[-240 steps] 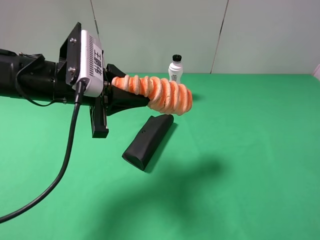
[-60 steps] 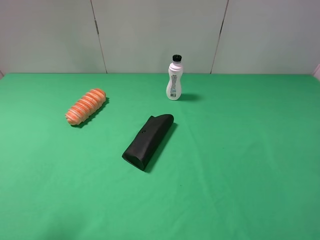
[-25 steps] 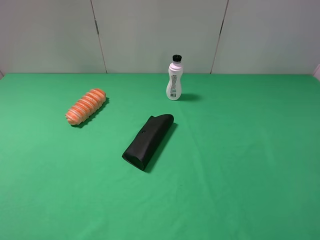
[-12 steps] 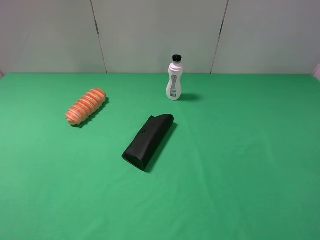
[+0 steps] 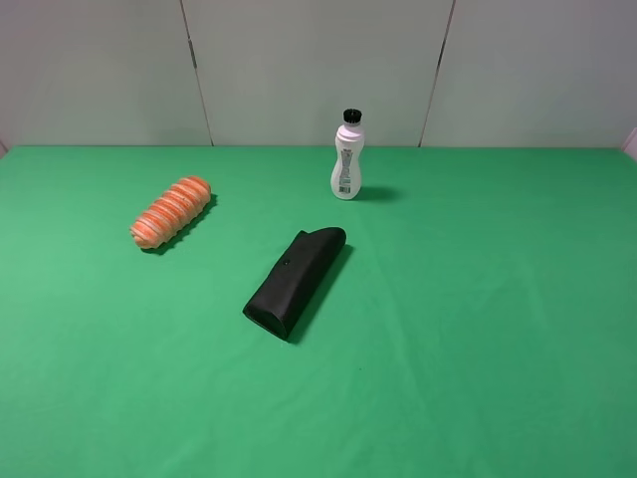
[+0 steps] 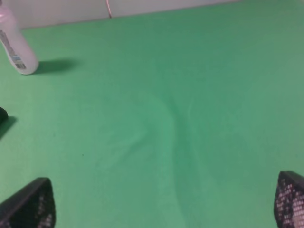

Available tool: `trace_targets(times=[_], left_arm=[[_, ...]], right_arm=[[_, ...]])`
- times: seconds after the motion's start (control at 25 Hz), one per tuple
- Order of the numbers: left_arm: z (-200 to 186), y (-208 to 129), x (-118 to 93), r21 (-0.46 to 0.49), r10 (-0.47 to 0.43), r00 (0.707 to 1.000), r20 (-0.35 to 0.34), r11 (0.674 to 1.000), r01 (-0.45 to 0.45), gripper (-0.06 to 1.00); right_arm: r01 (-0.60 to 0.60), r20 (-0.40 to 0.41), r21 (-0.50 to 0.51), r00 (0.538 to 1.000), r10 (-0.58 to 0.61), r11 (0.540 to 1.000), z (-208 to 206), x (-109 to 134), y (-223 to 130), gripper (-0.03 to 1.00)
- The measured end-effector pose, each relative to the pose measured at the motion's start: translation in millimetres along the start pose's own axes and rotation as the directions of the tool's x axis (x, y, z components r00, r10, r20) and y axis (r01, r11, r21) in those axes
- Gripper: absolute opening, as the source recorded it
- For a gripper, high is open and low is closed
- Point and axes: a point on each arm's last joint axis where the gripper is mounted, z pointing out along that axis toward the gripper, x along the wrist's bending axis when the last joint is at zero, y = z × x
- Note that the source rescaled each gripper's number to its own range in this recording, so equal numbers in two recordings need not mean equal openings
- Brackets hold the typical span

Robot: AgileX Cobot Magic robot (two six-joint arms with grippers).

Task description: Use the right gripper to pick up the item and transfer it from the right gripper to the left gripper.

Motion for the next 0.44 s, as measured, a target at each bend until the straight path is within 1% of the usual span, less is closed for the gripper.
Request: trace_targets(times=[0.44], left_arm=[[0.0, 0.0, 0.1, 0.000, 0.001, 1.000, -0.001, 1.000, -0.001, 0.93]], right_arm=[[0.000, 0.000, 0.002, 1.000, 0.000, 1.000, 0.0, 0.0, -0.2, 1.00]])
